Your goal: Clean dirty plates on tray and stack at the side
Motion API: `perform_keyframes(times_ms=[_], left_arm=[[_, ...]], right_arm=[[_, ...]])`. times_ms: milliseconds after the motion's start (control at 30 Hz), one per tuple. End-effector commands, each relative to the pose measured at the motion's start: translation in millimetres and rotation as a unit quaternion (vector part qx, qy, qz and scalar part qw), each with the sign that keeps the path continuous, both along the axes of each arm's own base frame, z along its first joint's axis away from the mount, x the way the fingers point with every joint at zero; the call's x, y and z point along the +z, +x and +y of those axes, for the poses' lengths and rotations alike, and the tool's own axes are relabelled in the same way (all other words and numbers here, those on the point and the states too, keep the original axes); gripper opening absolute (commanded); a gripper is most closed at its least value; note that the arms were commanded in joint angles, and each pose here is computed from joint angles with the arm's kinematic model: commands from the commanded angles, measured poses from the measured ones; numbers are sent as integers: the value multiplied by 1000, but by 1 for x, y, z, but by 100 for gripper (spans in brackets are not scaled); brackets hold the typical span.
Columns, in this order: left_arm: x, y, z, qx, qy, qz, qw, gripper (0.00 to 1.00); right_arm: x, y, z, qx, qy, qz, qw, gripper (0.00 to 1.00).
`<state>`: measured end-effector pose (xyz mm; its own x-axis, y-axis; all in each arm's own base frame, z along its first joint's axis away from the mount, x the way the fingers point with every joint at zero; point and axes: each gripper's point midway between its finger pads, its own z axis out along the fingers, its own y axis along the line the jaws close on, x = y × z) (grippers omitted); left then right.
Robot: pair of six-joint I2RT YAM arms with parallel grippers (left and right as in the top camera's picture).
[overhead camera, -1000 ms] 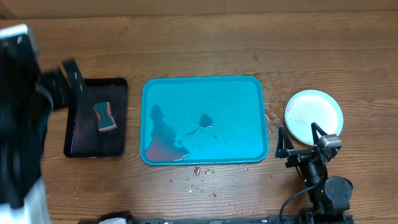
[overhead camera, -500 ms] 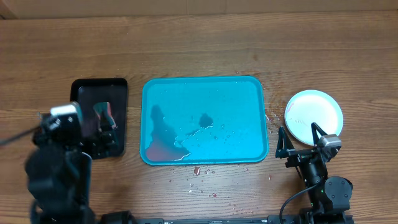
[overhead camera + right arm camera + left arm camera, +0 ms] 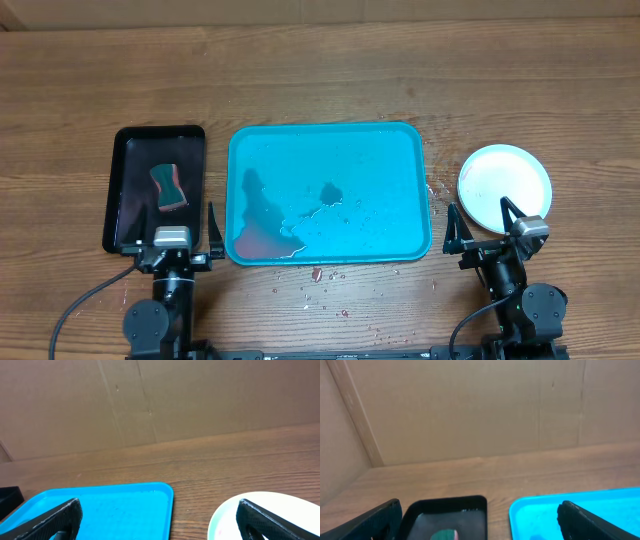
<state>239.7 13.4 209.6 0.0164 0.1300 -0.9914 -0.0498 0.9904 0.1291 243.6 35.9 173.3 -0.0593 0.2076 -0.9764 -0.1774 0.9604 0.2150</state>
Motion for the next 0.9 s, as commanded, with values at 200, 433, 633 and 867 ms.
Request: perform_keyframes(times_ms=[200, 433, 633, 867], left_arm=[[-54, 6, -1, -3, 38, 52, 998, 100], [-54, 6, -2, -6, 18, 51, 999, 100], [-54, 6, -2, -6, 18, 50, 999, 100], [-54, 6, -2, -6, 18, 50, 999, 100]], right_arm=[[-2, 1, -2, -5, -7, -2, 1000, 100], [-2, 0, -2, -5, -7, -2, 1000, 100], [-2, 0, -2, -5, -7, -2, 1000, 100], [-2, 1, -2, -5, -7, -2, 1000, 100]])
